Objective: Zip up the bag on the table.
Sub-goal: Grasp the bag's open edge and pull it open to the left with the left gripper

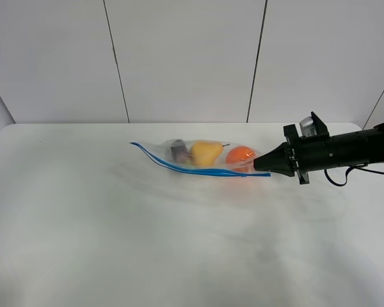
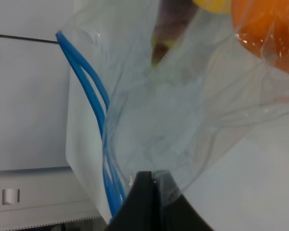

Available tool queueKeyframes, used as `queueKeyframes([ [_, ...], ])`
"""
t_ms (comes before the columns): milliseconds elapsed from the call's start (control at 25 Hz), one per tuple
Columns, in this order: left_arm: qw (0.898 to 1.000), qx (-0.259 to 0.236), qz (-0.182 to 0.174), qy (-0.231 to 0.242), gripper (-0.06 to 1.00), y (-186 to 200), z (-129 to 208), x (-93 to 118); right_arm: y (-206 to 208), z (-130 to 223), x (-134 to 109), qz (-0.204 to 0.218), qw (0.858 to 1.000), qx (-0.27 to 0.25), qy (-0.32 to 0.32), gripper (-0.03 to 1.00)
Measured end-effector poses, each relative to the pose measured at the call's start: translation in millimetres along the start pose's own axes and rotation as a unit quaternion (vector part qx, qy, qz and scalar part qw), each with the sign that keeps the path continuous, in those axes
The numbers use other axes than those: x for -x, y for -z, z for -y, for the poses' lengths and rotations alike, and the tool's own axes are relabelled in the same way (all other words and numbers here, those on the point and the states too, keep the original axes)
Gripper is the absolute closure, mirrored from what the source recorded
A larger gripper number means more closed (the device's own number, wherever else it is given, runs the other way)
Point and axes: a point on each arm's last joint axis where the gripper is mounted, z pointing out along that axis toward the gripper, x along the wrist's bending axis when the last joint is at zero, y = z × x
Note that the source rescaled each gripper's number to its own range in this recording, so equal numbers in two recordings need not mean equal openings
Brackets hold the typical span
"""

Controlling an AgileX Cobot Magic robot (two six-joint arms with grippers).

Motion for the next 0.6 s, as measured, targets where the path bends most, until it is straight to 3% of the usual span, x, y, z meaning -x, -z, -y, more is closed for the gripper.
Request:
queueKeyframes([
  [120,0.999,0.009,0.038,-0.028,0.4,0.0,-1.8,15.8,0.0,0.3,0.3,0.002,1.0,-0.001,0.001,0.97],
  [240,0.992,0.018,0.103,-0.068,0.4,2.8,-2.1,42.2,0.0,0.2,1.1,0.006,1.0,-0.001,0.002,0.97],
  [440,0.962,0.045,0.223,-0.151,0.4,17.3,1.7,90.0,0.0,0.0,1.9,0.01,1.0,0.0,0.002,0.97],
  [600,0.938,0.068,0.282,-0.187,0.4,24.8,4.2,115.3,0.0,0.2,2.1,0.012,1.0,-0.001,0.003,0.97],
])
